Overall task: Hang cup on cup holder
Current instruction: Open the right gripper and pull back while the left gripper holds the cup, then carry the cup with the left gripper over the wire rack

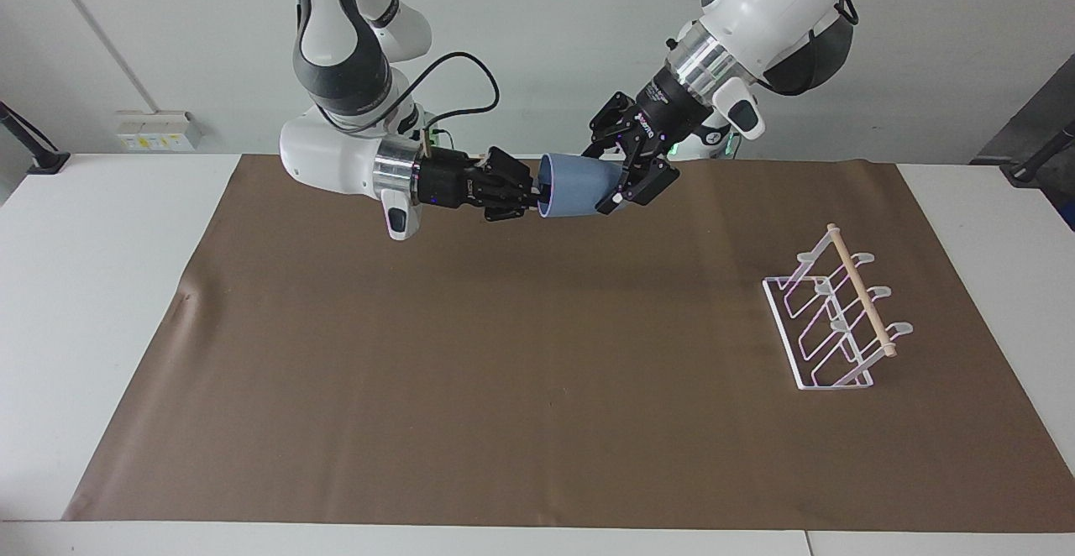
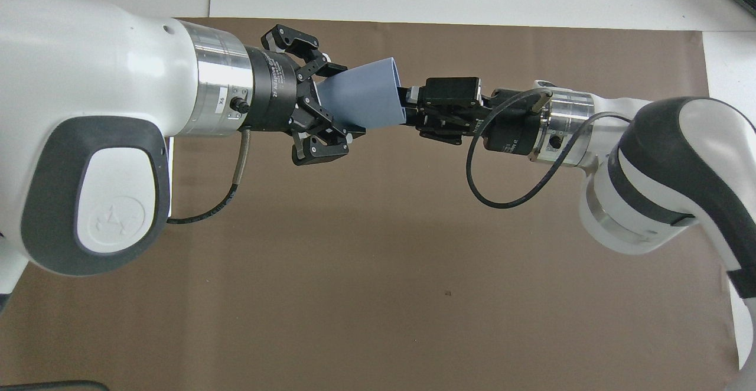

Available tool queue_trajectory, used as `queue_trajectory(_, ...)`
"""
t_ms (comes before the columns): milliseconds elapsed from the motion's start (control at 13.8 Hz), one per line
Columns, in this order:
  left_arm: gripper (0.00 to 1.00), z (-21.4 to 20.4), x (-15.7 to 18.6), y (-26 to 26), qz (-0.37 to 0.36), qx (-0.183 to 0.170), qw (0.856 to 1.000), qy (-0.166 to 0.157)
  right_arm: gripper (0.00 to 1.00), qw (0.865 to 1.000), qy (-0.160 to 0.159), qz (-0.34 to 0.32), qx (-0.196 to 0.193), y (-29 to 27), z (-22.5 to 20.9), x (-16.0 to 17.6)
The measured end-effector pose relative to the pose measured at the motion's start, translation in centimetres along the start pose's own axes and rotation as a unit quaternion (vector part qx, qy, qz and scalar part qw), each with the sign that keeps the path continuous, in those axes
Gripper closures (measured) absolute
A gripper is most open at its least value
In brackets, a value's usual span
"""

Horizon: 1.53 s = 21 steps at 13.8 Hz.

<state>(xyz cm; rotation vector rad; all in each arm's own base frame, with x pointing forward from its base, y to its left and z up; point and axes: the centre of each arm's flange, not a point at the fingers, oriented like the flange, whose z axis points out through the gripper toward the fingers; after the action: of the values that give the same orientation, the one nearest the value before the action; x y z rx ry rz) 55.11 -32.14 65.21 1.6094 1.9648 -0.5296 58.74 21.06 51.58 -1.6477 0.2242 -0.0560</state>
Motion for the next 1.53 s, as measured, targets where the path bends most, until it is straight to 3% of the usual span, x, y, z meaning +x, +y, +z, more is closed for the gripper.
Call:
queue_trajectory(291,0.22,0.5,0.5,0.1,0.024,-0.019,0.999,0.041,0.42,0.999,-0.005,-0.019,-0.043,0.7,-1.1,0.4)
queue_trajectory(436,0.22,0.9,1.0,0.0,0.04,-0.029,0.996,0.069,0.26,0.995,-0.011,-0.039,-0.089,1.3,-2.3,0.8)
queue_trajectory(582,0.22,1.4,1.8,0.0,0.059,-0.041,0.991,0.109,0.04,0.987,-0.021,-0.065,-0.144,1.8,-3.5,1.0)
queue_trajectory(727,0.22,1.9,2.8,-0.1,0.082,-0.052,0.983,0.153,0.0,0.975,-0.033,-0.09,-0.199,2.2,-4.3,1.1)
queue_trajectory(873,0.22,2.1,3.8,-0.3,0.131,-0.056,0.971,0.193,0.0,0.956,-0.049,-0.119,-0.265,2.8,-5.2,1.2)
queue_trajectory(1164,0.22,1.7,7.7,0.2,0.2,-0.059,0.94,0.271,0.0,0.89,-0.071,-0.19,-0.407,3.6,-7.1,1.9)
queue_trajectory(1527,0.22,-0.4,15.6,2.5,0.256,-0.066,0.892,0.368,0.0,0.826,-0.067,-0.225,-0.513,4.3,-11.8,3.8)
